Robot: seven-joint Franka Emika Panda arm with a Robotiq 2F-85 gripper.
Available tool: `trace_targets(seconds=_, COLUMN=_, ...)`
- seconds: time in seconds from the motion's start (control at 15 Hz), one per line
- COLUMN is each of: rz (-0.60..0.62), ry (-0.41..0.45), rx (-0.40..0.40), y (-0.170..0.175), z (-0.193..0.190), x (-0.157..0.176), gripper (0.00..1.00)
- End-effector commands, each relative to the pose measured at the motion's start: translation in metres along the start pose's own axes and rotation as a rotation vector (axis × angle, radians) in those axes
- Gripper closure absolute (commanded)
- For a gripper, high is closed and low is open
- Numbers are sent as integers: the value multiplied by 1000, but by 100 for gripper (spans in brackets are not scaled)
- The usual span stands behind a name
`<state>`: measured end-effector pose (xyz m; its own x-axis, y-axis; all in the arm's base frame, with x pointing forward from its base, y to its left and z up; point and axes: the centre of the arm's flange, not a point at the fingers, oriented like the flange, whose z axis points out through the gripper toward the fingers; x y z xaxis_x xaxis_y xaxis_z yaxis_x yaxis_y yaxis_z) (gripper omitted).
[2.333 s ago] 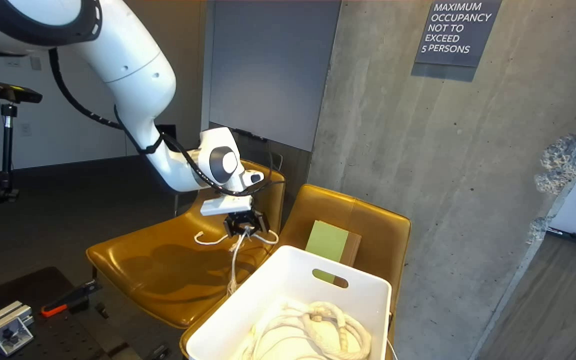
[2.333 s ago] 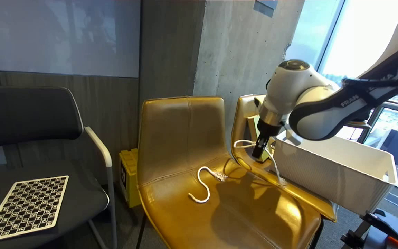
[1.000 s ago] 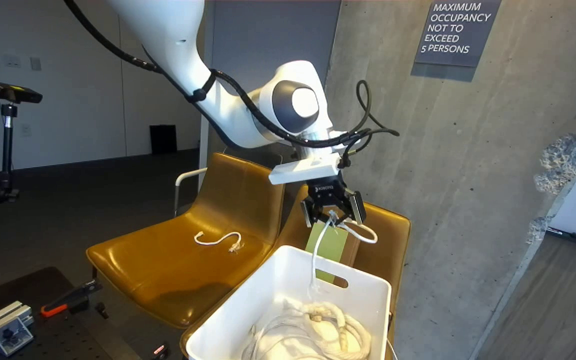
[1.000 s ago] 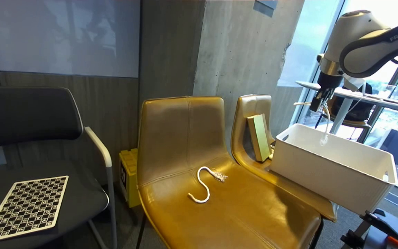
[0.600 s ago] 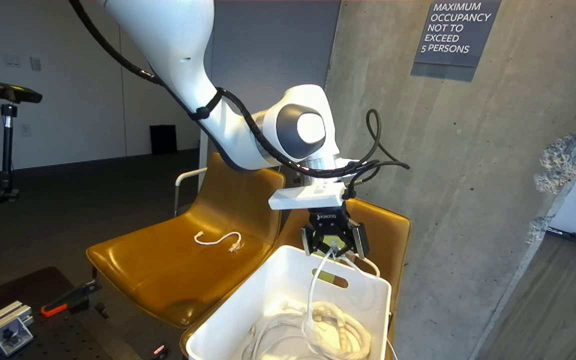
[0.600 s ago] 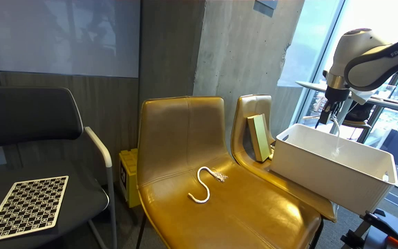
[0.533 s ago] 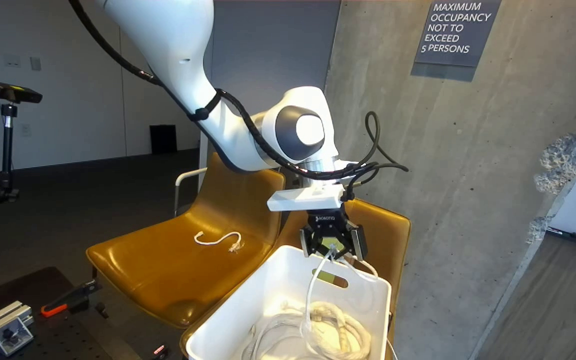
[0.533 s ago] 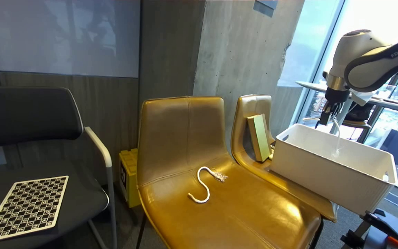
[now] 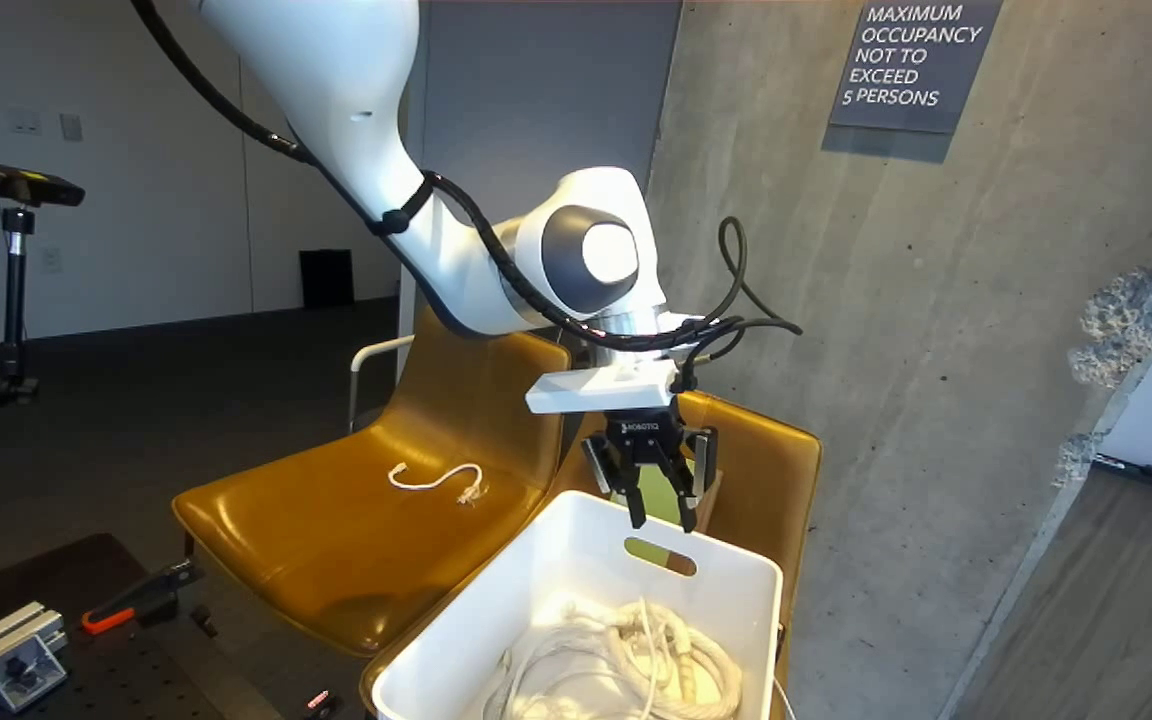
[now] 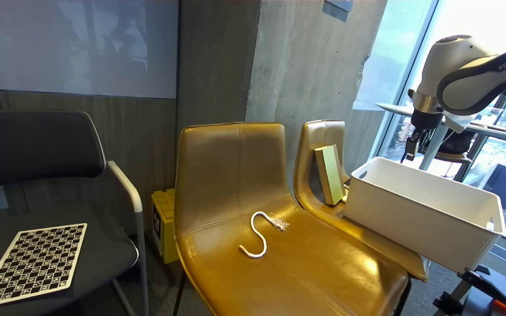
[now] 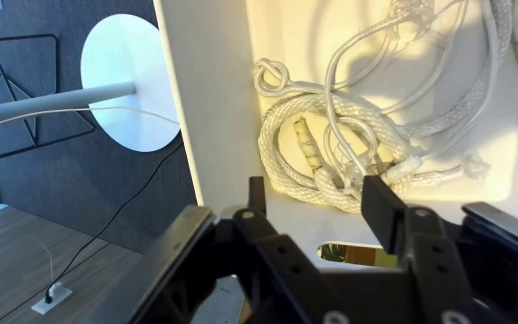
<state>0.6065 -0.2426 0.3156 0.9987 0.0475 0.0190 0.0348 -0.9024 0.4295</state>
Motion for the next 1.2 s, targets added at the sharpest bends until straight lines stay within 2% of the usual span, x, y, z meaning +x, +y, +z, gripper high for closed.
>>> trace_targets(seconds=0.0, rz=-32, ry=56, rx=30, y=-27, z=-31, x=-10, gripper=11)
trace_targets(seconds=0.07, rz=-45, ry=81, rx=44, y=-41, z=-41, x=-12, gripper=3)
trace_targets(seconds=0.13, rz=-59, ry=106, rx=54, y=-54, z=-49, x=-12, gripper=0)
trace_targets(seconds=0.33, rz=-110, ry=184, rx=104, y=-90, z=-77, x=-9, gripper=0)
trace_targets(seconds=0.53, rz=-132, ry=230, rx=188, y=-134, z=-106, x=-5, gripper=0)
trace_targets(seconds=0.87, rz=-198, ry=265, rx=298, y=-238, z=-140, x=-8, gripper=0)
trace_targets(seconds=1.13, rz=-250, ry=277, rx=329, y=-328, z=-141, x=-8, gripper=0)
